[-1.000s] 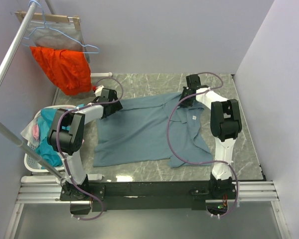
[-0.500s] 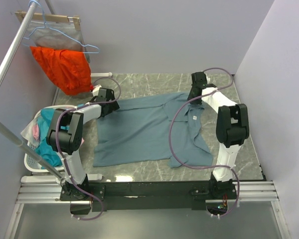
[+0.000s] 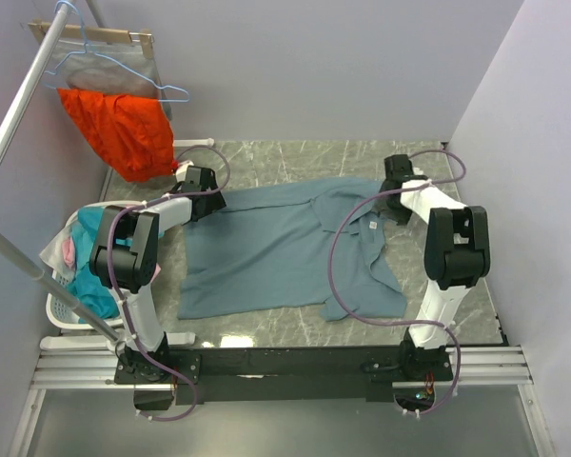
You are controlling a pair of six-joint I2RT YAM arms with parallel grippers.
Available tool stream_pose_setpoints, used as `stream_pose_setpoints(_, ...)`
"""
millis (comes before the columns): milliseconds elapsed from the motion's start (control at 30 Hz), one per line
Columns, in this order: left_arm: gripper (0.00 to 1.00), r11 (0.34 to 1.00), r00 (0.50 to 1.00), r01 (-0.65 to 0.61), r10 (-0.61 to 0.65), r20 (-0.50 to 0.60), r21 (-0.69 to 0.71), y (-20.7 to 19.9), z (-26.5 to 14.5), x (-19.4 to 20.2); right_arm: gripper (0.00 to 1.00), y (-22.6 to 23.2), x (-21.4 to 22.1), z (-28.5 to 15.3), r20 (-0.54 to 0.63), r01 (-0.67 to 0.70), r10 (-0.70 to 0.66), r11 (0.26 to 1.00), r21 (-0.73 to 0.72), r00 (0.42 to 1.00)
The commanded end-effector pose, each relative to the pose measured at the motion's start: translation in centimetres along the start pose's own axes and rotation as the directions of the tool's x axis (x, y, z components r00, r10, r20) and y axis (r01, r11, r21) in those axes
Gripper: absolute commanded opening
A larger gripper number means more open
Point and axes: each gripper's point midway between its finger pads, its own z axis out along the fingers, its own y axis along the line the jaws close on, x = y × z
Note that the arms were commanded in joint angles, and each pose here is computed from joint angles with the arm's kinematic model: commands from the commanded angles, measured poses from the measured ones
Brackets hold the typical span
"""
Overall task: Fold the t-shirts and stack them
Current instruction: Fold the flattened tshirt in 1/3 of the way
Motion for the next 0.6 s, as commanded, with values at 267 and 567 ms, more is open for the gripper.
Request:
stream_pose_setpoints(267, 0.99, 0.999, 1.0, -0.014, 0.014, 0.015, 0.04, -1.1, -0.2, -1.1, 0.61, -2.0, -0.7, 0.1, -0.028, -0.141, 0.139, 0.98, -0.138, 0.99)
stream_pose_setpoints(567, 0.98, 0.999, 1.0, -0.013, 0.013, 0.013, 0.04, -1.2, -0.2, -1.1, 0.58, -0.4, -0.4, 0.6, -0.055, -0.135, 0.126, 0.968, -0.212, 0.99)
